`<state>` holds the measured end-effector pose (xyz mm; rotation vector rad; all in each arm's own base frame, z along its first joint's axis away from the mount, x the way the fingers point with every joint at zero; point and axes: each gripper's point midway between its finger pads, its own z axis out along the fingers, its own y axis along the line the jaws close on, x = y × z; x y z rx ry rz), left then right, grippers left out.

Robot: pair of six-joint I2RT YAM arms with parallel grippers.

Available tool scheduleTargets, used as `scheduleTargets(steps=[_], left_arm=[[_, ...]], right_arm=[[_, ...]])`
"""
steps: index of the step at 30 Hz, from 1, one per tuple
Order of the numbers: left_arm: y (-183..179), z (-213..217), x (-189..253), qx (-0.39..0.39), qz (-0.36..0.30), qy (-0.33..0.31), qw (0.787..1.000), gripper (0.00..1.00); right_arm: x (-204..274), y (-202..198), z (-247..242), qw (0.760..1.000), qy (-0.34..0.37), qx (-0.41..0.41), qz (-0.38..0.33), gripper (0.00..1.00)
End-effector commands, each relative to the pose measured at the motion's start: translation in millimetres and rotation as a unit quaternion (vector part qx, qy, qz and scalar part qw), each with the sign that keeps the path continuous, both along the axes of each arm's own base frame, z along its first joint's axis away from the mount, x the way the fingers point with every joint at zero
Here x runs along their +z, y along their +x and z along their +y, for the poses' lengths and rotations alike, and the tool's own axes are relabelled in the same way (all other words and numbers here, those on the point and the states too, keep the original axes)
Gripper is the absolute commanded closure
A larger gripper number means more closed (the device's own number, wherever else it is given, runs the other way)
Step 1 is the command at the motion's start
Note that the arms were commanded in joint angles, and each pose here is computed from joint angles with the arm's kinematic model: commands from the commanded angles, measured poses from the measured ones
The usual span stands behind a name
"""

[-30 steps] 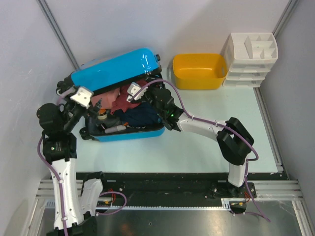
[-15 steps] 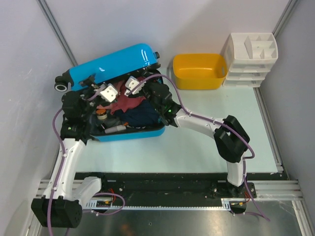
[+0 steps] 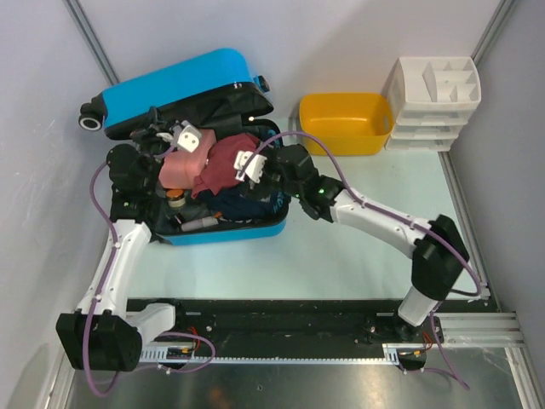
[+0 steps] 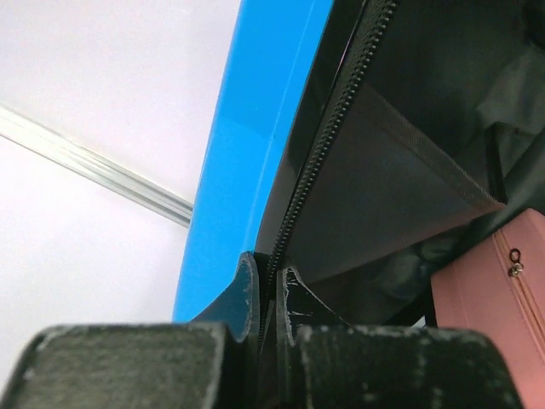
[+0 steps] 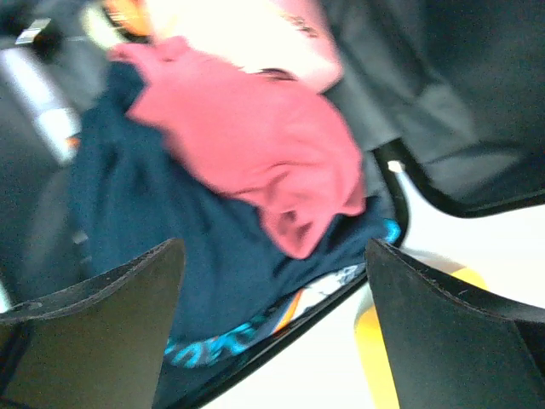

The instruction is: Open, take out, and arrange the luggage

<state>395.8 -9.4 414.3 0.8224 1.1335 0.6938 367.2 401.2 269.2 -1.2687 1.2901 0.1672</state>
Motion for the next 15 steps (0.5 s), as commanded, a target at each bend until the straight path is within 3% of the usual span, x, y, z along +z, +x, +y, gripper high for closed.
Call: scheduleTargets(steps=[1, 8, 15], left_arm=[[1, 1, 47, 0.006, -0.056, -0.022, 0.998, 1.0], [12, 18, 73, 0.051, -0.074, -0.053, 0.995, 1.0], [14, 23, 86, 0.069, -0.081, -0.05, 0.993, 1.0]], right_arm=[[-36, -88, -10, 0.979, -0.058, 0.128, 0.145, 0.08], [-79, -135, 14, 0.956, -0.128, 0.212, 0.159, 0.06], [-120, -119, 44, 0.961, -0.172, 0.188, 0.11, 0.05]])
